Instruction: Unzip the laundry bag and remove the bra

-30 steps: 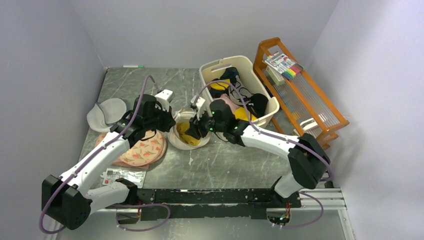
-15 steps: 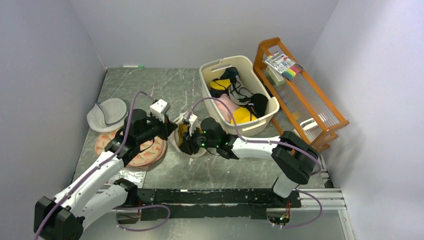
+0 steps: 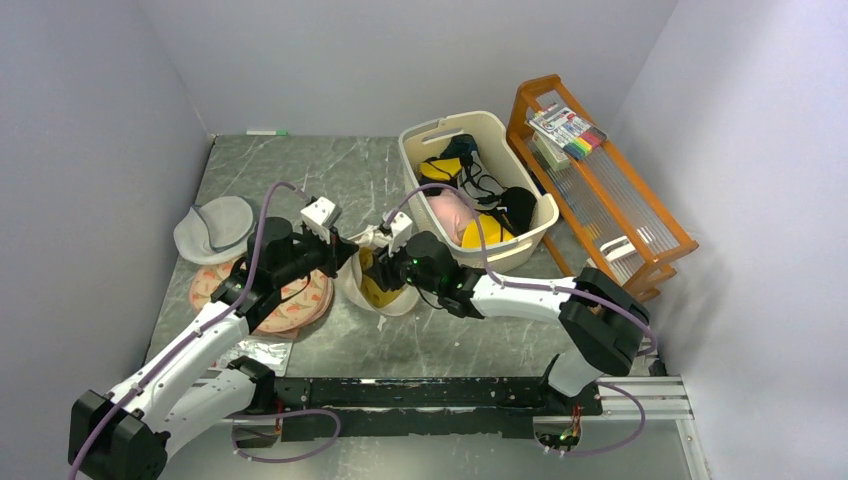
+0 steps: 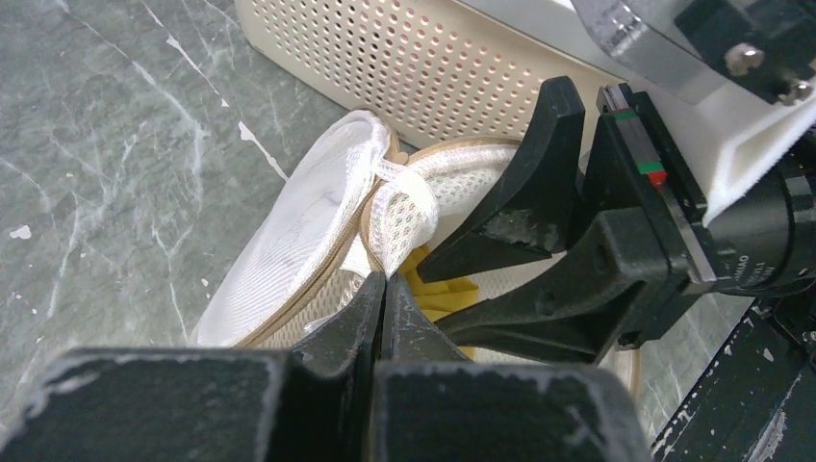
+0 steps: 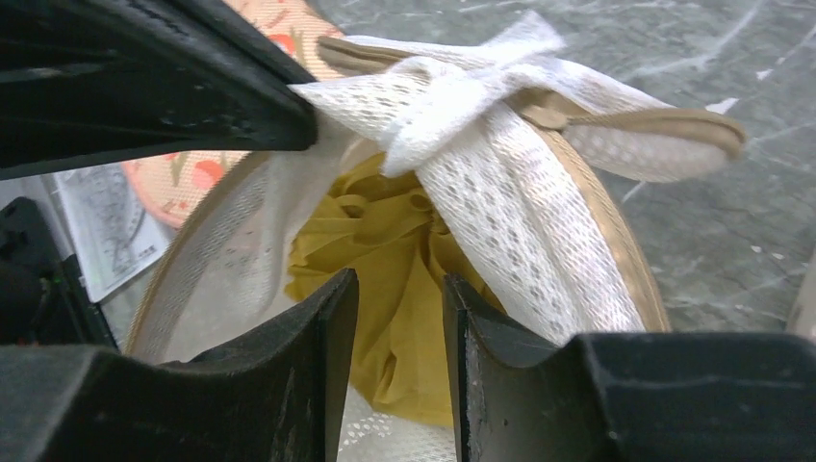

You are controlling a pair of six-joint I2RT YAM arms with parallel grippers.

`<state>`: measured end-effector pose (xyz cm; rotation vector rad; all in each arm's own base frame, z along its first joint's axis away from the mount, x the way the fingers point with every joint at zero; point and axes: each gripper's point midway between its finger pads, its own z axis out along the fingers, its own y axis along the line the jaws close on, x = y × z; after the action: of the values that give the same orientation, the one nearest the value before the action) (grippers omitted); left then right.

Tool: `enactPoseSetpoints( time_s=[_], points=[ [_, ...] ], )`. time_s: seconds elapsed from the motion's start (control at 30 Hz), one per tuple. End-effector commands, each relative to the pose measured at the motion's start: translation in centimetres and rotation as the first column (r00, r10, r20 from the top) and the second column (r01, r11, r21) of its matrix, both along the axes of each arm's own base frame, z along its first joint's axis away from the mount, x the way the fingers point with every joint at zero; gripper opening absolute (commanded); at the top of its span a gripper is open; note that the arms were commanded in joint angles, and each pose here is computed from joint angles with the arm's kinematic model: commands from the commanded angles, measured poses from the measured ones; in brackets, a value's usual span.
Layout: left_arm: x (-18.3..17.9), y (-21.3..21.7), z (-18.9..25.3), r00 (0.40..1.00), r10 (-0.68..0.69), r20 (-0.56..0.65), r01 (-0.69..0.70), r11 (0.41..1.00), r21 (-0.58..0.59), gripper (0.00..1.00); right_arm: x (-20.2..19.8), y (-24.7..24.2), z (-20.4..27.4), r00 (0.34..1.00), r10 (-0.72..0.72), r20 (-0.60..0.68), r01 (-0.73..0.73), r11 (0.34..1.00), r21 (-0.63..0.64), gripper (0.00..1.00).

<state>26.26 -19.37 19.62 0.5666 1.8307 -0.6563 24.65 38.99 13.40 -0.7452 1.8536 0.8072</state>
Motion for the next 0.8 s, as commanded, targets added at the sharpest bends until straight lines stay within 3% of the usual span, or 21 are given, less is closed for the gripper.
enactPoseSetpoints(
  time_s=[0.0, 0.3, 0.53, 0.77],
  points=[
    [0.4, -0.5, 2.4, 0.997, -0.027, 0.076, 0.030, 0.999, -0.034, 0.07, 1.4, -0.9, -0.8, 0.995, -0.093, 0.018, 0.094, 0.995, -0.033, 0.37],
    [0.5, -0.7, 1.9, 0.998, -0.028, 0.047, 0.030, 0.999, -0.033, 0.07, 3.7, 0.1, -2.7, 0.980, -0.199, -0.003, 0.198, 0.979, -0.042, 0.40],
    [0.6, -0.9, 1.2, 0.999, -0.039, 0.011, 0.039, 0.999, -0.021, 0.07, 3.7, 2.3, -3.5, 0.979, -0.190, -0.076, 0.194, 0.979, 0.061, 0.50],
    [0.4, -1.0, 1.0, 0.999, -0.049, -0.001, 0.049, 0.999, -0.020, 0.07, 4.4, 3.3, -7.7, 0.965, -0.222, -0.137, 0.224, 0.975, -0.003, 0.54]
  ],
)
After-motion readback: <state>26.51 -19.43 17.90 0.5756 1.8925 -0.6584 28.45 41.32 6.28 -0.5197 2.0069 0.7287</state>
